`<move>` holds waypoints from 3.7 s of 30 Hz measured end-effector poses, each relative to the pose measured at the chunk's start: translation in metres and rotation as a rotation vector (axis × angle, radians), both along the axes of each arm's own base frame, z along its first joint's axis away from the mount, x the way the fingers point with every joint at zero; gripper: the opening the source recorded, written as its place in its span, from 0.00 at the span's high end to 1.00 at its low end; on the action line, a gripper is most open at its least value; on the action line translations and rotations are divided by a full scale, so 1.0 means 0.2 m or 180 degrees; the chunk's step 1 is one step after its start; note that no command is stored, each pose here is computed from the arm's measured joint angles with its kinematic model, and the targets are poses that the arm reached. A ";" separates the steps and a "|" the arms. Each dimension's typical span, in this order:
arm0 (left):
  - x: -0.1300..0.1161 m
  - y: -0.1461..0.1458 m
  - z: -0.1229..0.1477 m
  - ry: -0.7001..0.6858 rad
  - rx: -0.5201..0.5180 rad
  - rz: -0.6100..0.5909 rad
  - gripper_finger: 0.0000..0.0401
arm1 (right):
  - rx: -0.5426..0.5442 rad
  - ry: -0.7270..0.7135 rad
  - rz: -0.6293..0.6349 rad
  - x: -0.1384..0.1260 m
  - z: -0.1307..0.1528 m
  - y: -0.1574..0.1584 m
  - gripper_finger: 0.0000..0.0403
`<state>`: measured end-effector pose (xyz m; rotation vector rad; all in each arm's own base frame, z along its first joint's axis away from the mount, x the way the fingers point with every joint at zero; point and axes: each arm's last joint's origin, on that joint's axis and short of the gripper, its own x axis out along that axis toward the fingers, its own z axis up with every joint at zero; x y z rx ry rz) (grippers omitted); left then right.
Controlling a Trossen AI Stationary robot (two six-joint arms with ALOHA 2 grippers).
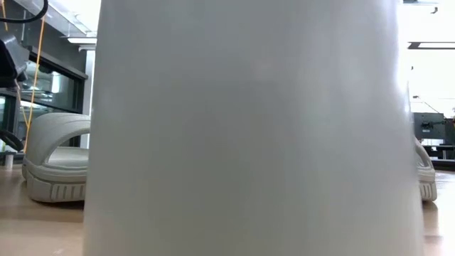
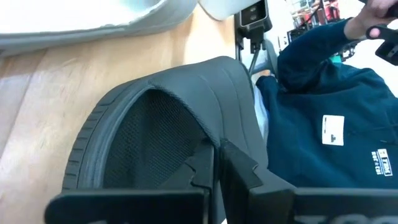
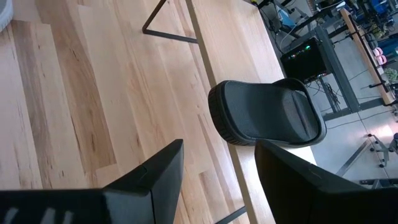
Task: Pick and place slides into the shelf
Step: Put the black slipper on the shelf
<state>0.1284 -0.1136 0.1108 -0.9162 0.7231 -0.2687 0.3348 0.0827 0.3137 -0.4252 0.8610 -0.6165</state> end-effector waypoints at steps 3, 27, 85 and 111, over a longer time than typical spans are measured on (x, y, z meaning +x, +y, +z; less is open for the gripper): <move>0.00 0.00 0.00 -0.0013 -0.0003 0.0013 1.00 | 0.0000 0.0000 0.0000 0.00 0.00 0.00 0.53; 0.09 -0.08 0.16 -0.0708 -0.0042 -0.0177 1.00 | -0.0057 -0.0019 -0.0030 0.00 0.00 0.00 0.53; -0.27 0.33 1.01 -0.1632 0.1297 0.0893 1.00 | -0.1489 0.0804 0.1446 0.04 0.08 0.19 0.53; -0.26 0.34 1.02 -0.1616 0.1266 0.1094 1.00 | -0.3132 0.1447 0.2193 0.21 0.00 0.48 0.53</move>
